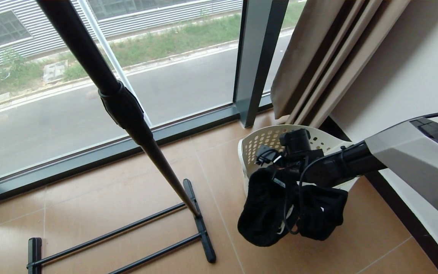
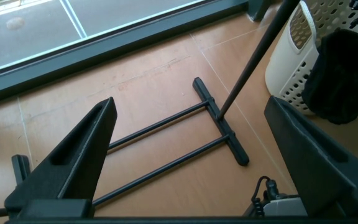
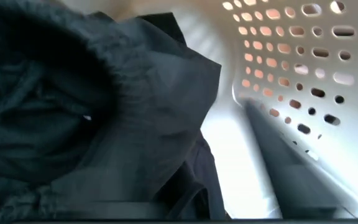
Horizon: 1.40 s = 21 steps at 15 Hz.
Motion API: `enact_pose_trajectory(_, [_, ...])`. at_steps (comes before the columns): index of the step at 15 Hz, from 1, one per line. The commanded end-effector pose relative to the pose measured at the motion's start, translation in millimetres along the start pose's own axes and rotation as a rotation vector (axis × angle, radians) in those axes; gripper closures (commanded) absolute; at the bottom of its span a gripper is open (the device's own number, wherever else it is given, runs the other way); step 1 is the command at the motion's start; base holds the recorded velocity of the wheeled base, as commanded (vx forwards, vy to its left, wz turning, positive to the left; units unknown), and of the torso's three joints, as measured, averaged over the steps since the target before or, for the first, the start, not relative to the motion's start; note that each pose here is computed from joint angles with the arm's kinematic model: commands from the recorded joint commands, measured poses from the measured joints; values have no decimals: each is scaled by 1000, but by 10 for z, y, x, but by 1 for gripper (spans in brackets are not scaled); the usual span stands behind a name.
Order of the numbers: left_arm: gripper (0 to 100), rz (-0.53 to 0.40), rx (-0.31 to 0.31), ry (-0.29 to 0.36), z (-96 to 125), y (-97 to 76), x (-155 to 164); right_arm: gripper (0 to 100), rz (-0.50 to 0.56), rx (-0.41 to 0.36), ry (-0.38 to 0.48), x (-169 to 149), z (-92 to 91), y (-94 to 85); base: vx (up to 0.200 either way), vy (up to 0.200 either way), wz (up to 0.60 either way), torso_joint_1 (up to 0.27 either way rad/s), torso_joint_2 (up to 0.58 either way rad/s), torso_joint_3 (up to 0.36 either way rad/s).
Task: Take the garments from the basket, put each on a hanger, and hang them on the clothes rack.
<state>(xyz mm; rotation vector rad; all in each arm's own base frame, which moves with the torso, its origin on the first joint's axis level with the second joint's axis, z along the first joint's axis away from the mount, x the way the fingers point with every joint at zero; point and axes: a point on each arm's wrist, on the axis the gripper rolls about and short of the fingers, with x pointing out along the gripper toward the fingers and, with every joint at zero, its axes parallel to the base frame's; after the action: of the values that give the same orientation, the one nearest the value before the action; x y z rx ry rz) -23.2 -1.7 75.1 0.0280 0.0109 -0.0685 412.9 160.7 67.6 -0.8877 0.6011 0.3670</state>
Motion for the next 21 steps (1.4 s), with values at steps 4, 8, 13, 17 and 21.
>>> enact_pose_trajectory(4, [0, -1, 2, 0, 0, 0, 0, 100, -22, 9, -71, -684, 75, -87, 0, 0, 0, 0, 0, 0])
enact_pose_trajectory(8, [0, -1, 1, 0, 0, 0, 0, 100, -51, 30, -277, -2071, 53, -40, 0, 0, 0, 0, 0, 0])
enact_pose_trajectory(13, [0, -2, 2, 0, 0, -1, 0, 100, -82, 113, -476, -3046, -215, 48, 0, 0, 0, 0, 0, 0])
enact_pose_trajectory(17, [0, -2, 2, 0, 0, -1, 0, 100, -57, 275, -521, -3258, -521, 83, 0, 0, 0, 2, 1, 87])
enact_pose_trajectory(21, [0, -2, 2, 0, 0, -1, 0, 100, -32, 329, -499, -3222, -590, 135, 0, 0, 0, -1, 5, 189])
